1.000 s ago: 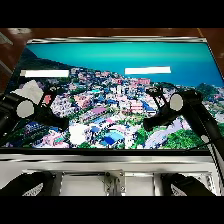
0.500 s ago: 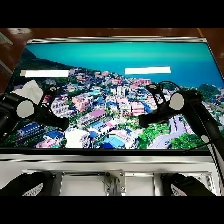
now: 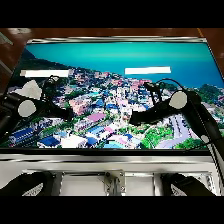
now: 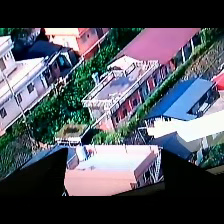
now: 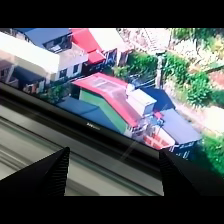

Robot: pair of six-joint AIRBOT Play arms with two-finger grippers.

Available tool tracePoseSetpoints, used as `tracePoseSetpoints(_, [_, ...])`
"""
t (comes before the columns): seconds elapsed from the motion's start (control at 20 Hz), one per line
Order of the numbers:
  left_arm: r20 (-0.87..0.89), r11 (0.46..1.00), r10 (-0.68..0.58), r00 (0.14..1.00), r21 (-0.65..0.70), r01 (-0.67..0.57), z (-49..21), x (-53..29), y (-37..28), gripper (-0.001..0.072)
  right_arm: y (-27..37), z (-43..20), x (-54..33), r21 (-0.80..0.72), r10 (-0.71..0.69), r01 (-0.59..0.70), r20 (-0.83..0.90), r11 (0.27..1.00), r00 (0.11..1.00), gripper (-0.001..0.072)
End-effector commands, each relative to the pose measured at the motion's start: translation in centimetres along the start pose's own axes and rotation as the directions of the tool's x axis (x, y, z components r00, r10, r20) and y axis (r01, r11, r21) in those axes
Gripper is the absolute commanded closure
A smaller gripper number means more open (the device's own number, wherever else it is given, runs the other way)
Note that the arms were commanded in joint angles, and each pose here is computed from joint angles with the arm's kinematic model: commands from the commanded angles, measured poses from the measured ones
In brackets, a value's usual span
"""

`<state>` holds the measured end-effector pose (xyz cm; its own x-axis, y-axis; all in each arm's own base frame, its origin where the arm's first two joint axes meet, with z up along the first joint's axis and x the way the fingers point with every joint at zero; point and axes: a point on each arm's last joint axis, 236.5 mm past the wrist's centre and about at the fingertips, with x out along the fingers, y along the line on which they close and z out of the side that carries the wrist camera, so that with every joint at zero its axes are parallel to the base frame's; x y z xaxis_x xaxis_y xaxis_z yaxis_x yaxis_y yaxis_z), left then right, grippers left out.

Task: Fold the shirts.

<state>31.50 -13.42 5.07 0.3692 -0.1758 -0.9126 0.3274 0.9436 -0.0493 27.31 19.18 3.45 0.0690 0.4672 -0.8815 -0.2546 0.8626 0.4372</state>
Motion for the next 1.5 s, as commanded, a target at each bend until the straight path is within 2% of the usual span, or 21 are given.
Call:
tracePoseSetpoints(0.0, [0.034,0.999,0.027,0.999,0.04,-0.028,1.1,0.6,0.7,0.0012,1.6,-1.1,-0.1,0.069,0.064,-0.061,-0.047,0.996,0.997,0.0031])
tracePoseSetpoints(0.05, [0.028,0.995,0.079,0.997,0.06,-0.08,1.1,0.9,2.0,0.0015,1.6,-1.2,-0.1,0.091,0.066,-0.061,-0.048,0.994,0.997,0.0032])
tracePoseSetpoints(0.15, [0.022,0.965,0.246,0.969,0.092,-0.247,1.2,0.8,7.1,0.0116,1.6,-1.1,-0.1,0.148,0.066,-0.059,-0.047,0.987,0.997,0.0032])
tracePoseSetpoints(0.25, [0.068,0.922,0.381,0.922,0.052,-0.385,2.3,-0.4,12.9,0.0133,1.7,-1.1,-0.1,0.185,0.067,-0.057,-0.047,0.981,0.997,0.0031])
tracePoseSetpoints(0.35, [0.213,0.894,0.448,0.868,-0.087,-0.44,5.4,-2.1,18.0,0.0111,1.6,-1.0,-0.1,0.209,0.065,-0.055,-0.042,0.976,0.997,0.0032])
tracePoseSetpoints(0.4, [0.243,0.874,0.474,0.846,-0.249,-0.418,6.4,-3.0,20.9,0.0105,1.6,-0.8,0.0,0.221,0.064,-0.055,-0.034,0.974,0.997,0.0032])
tracePoseSetpoints(0.45, [0.215,0.852,0.482,0.849,-0.339,-0.398,6.5,-3.0,23.5,0.0033,1.6,-0.6,0.0,0.233,0.063,-0.056,-0.023,0.971,0.998,0.0032])
tracePoseSetpoints(0.5, [0.176,0.839,0.48,0.86,-0.379,-0.39,6.3,-2.5,25.6,-0.0003,1.5,-0.3,0.0,0.246,0.062,-0.058,-0.01,0.968,0.998,0.0031])
tracePoseSetpoints(0.6, [0.101,0.81,0.47,0.877,-0.443,-0.383,5.9,-1.0,29.7,-0.0004,1.5,0.4,0.0,0.26,0.061,-0.063,0.017,0.963,0.998,0.0032])
tracePoseSetpoints(0.8, [0.034,0.73,0.376,0.926,-0.626,-0.273,4.6,3.1,34.0,-0.0004,1.5,0.8,0.0,0.276,0.06,-0.068,0.036,0.959,0.998,0.0032])
tracePoseSetpoints(1.0, [-0.06,0.702,0.409,0.911,-0.616,-0.356,1.2,3.8,37.3,-0.0004,0.9,1.1,0.0,0.271,0.035,-0.047,0.048,0.961,0.998,0.0032])
tracePoseSetpoints(1.1, [-0.065,0.68,0.399,0.915,-0.648,-0.342,0.3,4.1,38.2,-0.0004,0.4,1.5,0.0,0.265,0.013,-0.03,0.066,0.964,0.998,0.0031])
tracePoseSetpoints(1.25, [-0.062,0.716,0.344,0.937,-0.628,-0.304,0.1,6.2,37.7,-0.0005,0.0,2.2,-0.1,0.26,-0.003,-0.022,0.095,0.965,0.996,0.0032])
tracePoseSetpoints(1.45, [-0.087,0.722,0.27,0.959,-0.641,-0.261,-0.8,9.6,36.9,-0.0006,-0.1,3.1,-0.2,0.257,-0.007,-0.027,0.131,0.966,0.991,0.0032])
